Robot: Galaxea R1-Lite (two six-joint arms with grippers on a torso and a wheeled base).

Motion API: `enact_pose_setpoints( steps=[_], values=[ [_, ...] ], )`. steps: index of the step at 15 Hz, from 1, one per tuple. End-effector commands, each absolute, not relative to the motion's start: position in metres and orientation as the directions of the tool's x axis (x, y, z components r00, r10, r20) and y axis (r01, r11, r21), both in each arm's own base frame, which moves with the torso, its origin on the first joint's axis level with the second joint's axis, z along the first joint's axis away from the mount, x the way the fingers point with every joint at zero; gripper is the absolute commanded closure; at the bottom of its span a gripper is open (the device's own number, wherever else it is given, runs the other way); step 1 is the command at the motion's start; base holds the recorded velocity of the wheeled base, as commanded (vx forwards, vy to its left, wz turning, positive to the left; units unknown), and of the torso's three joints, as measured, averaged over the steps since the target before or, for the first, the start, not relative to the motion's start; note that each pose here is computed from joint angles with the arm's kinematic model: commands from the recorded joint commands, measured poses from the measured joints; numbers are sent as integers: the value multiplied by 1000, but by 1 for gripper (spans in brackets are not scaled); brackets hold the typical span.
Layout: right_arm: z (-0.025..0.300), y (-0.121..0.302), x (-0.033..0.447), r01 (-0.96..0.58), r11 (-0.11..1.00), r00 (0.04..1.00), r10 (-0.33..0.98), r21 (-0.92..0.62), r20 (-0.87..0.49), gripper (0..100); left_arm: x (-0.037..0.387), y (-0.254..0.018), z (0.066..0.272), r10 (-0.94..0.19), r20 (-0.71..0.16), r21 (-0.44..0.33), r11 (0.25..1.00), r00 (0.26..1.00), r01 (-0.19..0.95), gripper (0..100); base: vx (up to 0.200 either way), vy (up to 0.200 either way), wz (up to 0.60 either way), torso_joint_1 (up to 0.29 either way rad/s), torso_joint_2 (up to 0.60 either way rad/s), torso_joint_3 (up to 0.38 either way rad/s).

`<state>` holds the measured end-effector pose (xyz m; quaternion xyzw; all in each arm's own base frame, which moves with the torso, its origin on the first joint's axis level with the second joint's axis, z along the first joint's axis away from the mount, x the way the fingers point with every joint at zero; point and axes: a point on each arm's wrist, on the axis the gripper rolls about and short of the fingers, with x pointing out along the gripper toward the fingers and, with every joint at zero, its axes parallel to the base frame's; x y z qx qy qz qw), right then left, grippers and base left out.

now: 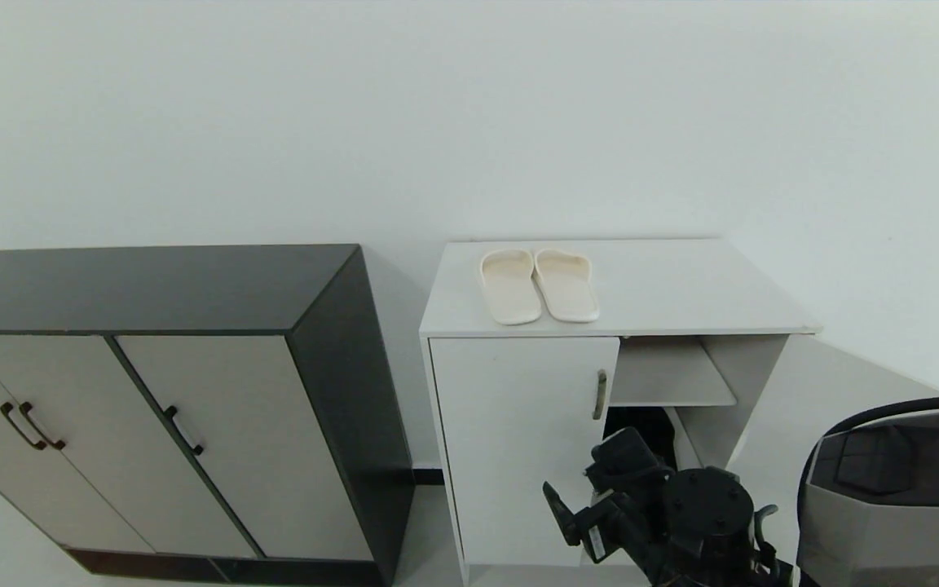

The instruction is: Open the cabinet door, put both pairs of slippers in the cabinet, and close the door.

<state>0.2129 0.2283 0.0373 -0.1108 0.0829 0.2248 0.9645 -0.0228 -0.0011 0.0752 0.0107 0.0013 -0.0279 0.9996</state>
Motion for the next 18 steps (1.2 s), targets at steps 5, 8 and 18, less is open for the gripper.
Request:
enact_pose_setpoints(
  steps=[5,8,18],
  values=[
    [146,265,219,-311,950,904,296,1,-309,0,-23,-1,75,-57,-5,24,998,998,57,100,0,0,0,0,0,0],
    [182,283,225,-243,966,925,258,87,-278,0,-23,-1,75,-57,-5,23,998,998,57,100,0,0,0,0,0,0],
    [173,288,270,-183,982,962,189,50,-195,0,-23,-1,75,-57,-5,23,998,998,57,100,140,0,0,2,1,2]
  ],
)
